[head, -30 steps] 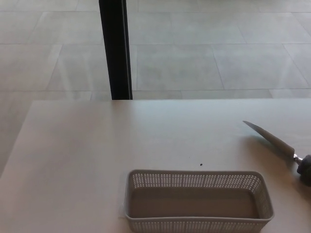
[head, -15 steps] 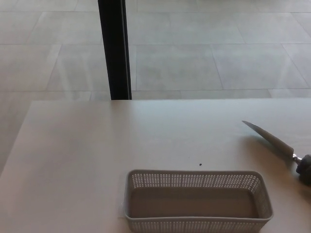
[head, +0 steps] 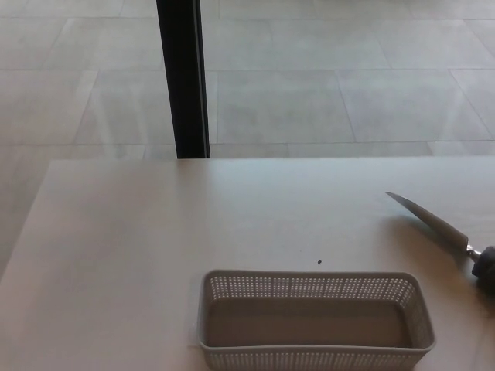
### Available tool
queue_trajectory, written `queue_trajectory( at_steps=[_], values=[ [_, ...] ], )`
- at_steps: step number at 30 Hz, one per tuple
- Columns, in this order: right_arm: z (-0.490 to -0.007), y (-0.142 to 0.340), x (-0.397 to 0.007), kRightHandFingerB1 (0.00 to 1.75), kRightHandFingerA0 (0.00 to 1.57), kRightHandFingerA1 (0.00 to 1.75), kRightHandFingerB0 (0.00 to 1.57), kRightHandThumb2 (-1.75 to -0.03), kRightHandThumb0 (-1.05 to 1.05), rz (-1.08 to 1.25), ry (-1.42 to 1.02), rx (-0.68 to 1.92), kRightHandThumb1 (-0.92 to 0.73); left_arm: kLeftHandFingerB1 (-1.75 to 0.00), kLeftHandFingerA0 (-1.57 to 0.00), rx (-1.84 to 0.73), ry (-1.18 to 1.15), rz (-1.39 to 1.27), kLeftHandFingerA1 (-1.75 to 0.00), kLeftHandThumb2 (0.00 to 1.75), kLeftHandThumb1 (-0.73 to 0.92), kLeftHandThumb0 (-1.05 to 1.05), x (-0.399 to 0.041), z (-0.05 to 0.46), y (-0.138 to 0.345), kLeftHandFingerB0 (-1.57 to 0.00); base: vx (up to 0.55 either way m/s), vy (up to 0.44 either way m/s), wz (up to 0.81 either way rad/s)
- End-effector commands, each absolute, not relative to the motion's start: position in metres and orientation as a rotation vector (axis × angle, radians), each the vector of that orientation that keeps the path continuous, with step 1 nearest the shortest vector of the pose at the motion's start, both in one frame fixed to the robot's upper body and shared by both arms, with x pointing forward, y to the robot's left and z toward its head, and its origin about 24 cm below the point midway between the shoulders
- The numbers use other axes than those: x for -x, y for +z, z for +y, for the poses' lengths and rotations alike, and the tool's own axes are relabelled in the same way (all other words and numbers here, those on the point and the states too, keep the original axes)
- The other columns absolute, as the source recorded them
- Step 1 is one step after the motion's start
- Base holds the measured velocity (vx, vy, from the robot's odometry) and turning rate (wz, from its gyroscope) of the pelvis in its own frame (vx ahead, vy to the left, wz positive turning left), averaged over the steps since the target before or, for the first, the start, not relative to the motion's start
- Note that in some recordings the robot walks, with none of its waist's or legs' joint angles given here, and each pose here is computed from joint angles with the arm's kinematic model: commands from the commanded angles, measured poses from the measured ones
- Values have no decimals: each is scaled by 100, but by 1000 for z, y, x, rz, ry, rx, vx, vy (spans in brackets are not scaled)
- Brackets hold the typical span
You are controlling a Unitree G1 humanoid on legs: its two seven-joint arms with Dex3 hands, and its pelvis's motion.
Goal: A garden tool is kept on the righthand side and a container is kept on the lefthand side on a desk infront of the robot. the robot uses its right hand to pick up the garden tool and makes a scooping motion inside the container
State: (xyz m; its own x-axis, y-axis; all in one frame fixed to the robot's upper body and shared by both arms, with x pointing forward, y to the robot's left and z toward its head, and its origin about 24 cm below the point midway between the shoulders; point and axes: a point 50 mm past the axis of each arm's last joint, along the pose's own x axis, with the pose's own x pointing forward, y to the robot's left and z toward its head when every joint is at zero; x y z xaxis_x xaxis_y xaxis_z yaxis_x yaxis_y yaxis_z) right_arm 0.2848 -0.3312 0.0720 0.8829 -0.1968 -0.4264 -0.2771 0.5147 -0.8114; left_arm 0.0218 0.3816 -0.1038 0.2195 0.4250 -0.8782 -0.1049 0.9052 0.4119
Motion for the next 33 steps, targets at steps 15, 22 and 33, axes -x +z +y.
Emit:
queue_trajectory(
  at_steps=[15,22,33],
  values=[
    [-311,38,-304,21,5,25,6,-101,-93,611,105,1116,-65,-92,-73,-286,353,1285,-100,132,-6,-29,-25,382,-103,-66,0,0,0],
    [-305,20,-301,29,2,33,8,-95,-79,657,126,1164,-56,-89,-71,-343,325,1297,-96,130,0,-32,-25,383,-102,-62,0,0,0],
    [-290,-17,-282,29,23,63,22,-59,-44,641,75,1434,-60,-89,-72,-320,334,1304,-95,125,1,-36,-27,380,-105,-63,0,0,0]
  ],
)
